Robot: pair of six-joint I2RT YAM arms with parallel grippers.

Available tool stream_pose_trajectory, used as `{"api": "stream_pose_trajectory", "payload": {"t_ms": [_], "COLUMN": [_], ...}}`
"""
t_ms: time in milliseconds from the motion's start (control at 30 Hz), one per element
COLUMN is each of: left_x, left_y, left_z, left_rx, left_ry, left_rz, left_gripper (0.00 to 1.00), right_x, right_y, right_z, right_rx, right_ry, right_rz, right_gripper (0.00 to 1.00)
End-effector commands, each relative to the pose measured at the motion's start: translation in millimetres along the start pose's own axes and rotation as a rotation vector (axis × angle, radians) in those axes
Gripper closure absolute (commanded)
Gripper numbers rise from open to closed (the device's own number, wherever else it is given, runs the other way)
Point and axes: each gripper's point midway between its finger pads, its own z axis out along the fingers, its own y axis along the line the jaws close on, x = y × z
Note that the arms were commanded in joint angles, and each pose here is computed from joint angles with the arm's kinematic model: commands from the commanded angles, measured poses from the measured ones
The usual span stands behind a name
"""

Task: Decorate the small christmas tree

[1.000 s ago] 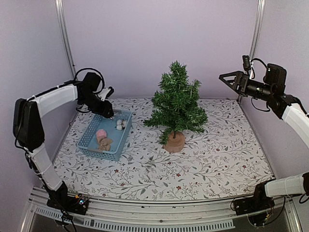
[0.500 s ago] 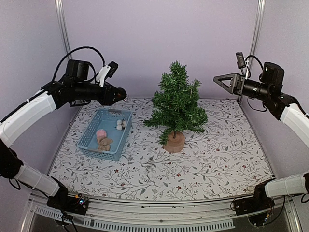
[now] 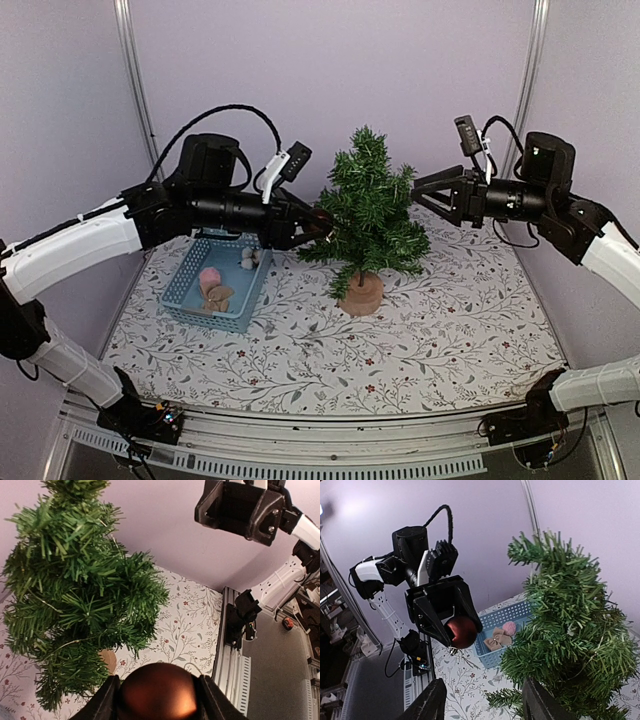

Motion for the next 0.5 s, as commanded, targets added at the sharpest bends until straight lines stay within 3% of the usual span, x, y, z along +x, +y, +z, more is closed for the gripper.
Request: {"api": "stream_pose_trajectory", "payload": {"t_ms": [0,133,467], "left_x": [-0.8,0.1,1.3], "left_y": [-17.1,-25.8,-31.9], "left_z": [16.6,20.9,25.7], "left_rx": [0.067,0.113,0.155], "left_ry": [-0.004,0.004,0.012], "left_rz": [-0.003,-0.01,-0.023], "left_gripper": [0.82,0.84,0.85], "right_x": [0.0,12.8,40.4], "right_y": [19.9,34.5,59.4], "right_z": [11.6,32.7,64.1], "right_rx": [-0.016,-0.057,-0.15], "right_ry": [0.014,0.07,0.16], "right_rz": [-0.091,-0.14,-0.238], "right_gripper": [0.5,0.58,0.62]}}
